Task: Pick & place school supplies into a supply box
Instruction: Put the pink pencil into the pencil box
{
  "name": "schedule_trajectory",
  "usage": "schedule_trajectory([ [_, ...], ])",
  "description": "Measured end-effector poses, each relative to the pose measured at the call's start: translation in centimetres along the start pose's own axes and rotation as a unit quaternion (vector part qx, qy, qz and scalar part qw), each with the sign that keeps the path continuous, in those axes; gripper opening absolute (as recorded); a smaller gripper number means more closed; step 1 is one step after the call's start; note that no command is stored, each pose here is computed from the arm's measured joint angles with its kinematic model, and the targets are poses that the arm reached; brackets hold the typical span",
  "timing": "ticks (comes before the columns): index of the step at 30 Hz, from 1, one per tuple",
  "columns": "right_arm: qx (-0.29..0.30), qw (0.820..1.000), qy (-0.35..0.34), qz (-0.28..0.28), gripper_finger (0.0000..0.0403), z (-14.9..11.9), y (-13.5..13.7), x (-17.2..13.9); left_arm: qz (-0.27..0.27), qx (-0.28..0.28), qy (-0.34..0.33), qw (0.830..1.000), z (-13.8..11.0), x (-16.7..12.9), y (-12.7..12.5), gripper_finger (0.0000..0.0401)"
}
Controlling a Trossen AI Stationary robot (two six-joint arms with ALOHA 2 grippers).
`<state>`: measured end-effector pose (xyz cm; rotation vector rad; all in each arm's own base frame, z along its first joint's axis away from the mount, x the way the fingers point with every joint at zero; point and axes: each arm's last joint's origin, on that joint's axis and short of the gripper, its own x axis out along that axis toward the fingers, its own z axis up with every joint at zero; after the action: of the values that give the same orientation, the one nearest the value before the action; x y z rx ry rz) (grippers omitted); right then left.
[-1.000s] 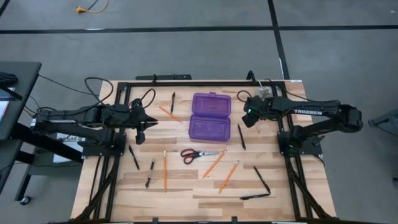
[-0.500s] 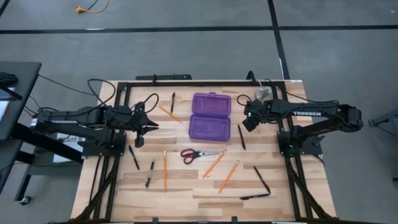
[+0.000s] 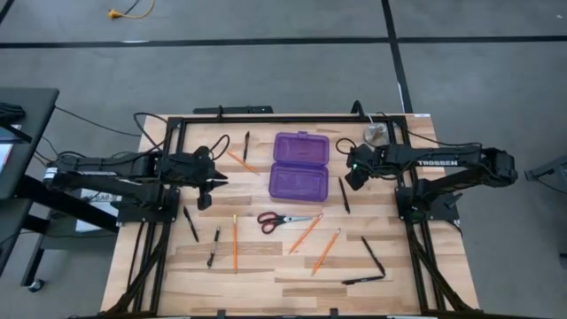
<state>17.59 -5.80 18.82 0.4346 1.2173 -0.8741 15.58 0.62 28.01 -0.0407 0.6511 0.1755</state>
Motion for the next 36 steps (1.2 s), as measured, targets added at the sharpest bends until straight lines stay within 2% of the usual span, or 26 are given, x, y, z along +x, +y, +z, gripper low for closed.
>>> schedule_trajectory([
  [8, 0.023, 1.000, -0.012, 0.009, 0.0188, 0.0, 0.5, -0.1, 0.019, 0.001, 0.015, 1.000, 0.2, 1.3, -0.1, 0.0148],
  [13, 0.032, 0.999, -0.009, -0.006, 0.0189, 0.2, -0.2, 0.2, 0.033, -0.006, 0.014, 0.999, 0.1, 0.9, 0.2, 0.0180],
  [20, 0.053, 0.999, 0.012, 0.006, 0.0189, 0.7, -2.0, 1.6, 0.050, -0.027, -0.013, 0.998, 0.0, -0.5, 1.3, 0.0190],
  [26, 0.075, 0.996, 0.035, 0.032, 0.0188, -0.3, -3.3, 3.9, 0.044, -0.036, -0.024, 0.998, 0.0, -1.0, 1.4, 0.0190],
  [36, 0.087, 0.995, 0.024, 0.050, 0.0188, -0.2, -3.4, 5.2, 0.043, -0.036, -0.023, 0.998, 0.0, -0.9, 1.4, 0.0190],
])
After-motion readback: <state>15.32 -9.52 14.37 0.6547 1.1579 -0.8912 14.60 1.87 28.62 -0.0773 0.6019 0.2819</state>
